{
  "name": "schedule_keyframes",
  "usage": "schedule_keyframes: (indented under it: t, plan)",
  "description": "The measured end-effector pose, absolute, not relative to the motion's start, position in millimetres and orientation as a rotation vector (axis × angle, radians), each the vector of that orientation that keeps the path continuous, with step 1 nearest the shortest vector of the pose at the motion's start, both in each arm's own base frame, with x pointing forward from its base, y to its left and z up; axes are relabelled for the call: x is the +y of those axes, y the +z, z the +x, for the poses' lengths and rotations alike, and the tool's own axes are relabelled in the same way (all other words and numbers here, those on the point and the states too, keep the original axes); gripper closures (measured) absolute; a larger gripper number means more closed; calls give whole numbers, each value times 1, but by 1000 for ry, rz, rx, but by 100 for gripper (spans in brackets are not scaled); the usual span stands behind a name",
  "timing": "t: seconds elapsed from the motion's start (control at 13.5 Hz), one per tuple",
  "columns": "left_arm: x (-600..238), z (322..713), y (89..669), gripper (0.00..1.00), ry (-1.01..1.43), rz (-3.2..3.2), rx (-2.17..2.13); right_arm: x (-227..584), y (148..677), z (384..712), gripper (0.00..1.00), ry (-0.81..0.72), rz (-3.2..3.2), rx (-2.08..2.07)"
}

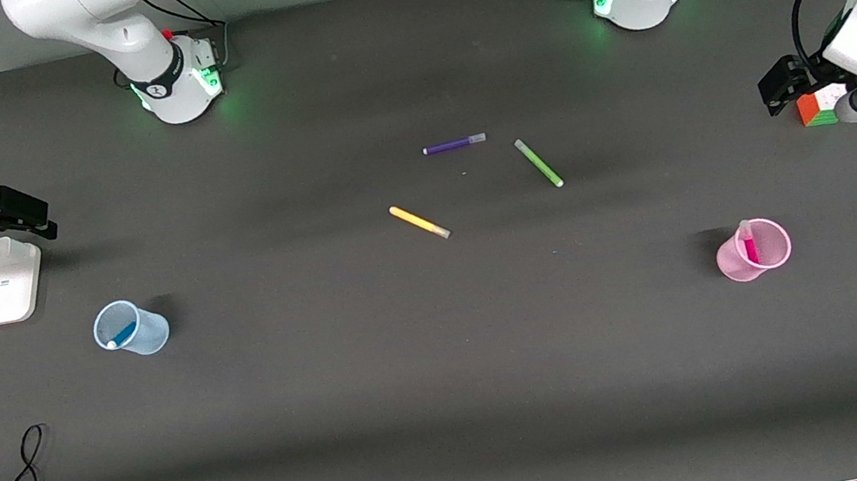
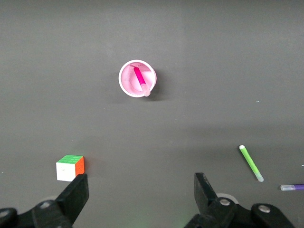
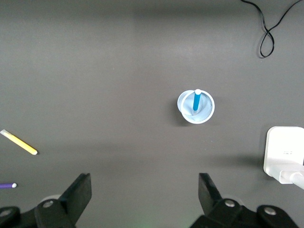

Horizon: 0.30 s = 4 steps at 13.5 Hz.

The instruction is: Place pink and blue markers in matching cups

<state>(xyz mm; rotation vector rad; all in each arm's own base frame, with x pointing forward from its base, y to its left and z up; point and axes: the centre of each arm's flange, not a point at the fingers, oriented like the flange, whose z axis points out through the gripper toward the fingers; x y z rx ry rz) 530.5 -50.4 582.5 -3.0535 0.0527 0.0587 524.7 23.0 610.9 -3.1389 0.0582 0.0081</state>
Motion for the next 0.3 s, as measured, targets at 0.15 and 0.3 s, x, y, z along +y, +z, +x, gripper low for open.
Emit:
schedule_keyframes:
  t: [0.15,0.3]
  plan:
    - [-50,530,582,1,66,-3053,52,24,609,528,0,4,-3138,85]
    - [-50,530,582,1,70,-3053,52,24,607,530,0,2,-3139,94]
